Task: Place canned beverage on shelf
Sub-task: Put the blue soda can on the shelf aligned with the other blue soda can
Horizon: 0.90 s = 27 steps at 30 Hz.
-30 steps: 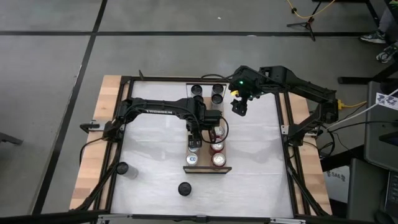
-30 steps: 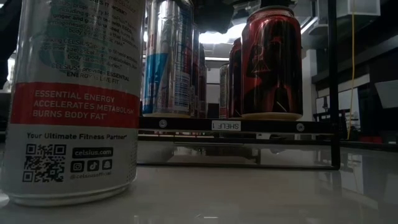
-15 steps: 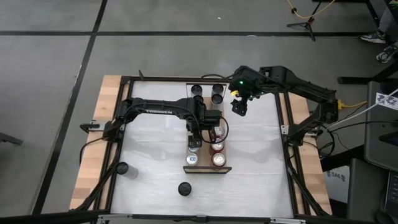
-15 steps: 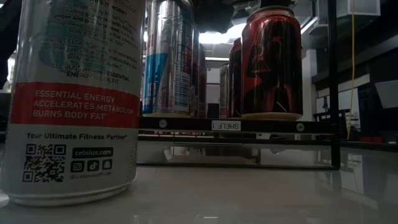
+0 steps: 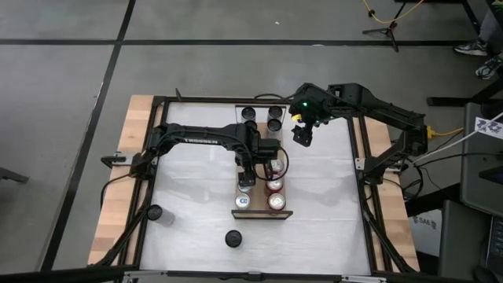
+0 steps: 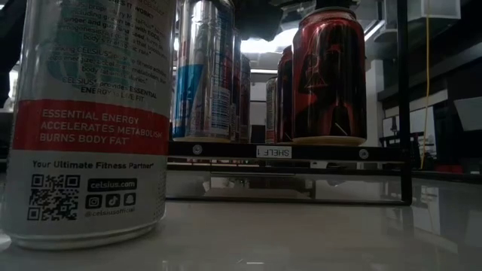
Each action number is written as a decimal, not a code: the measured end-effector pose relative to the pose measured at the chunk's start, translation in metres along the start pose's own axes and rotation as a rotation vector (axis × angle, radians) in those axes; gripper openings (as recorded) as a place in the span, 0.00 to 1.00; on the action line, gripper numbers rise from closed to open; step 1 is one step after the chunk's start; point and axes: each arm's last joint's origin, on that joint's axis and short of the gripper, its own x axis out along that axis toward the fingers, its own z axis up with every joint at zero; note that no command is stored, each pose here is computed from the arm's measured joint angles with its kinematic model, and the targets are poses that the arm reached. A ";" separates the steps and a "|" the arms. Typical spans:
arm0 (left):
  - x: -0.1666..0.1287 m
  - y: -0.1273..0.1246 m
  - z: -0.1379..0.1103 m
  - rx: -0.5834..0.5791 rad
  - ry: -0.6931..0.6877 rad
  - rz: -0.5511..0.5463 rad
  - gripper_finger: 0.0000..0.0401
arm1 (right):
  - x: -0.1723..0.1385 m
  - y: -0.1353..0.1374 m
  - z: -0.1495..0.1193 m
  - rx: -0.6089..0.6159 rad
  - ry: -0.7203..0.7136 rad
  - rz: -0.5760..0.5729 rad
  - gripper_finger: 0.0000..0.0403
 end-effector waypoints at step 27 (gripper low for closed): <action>-0.015 0.014 -0.017 0.001 0.107 -0.032 0.77 | 0.000 0.000 0.000 0.000 -0.001 -0.001 0.74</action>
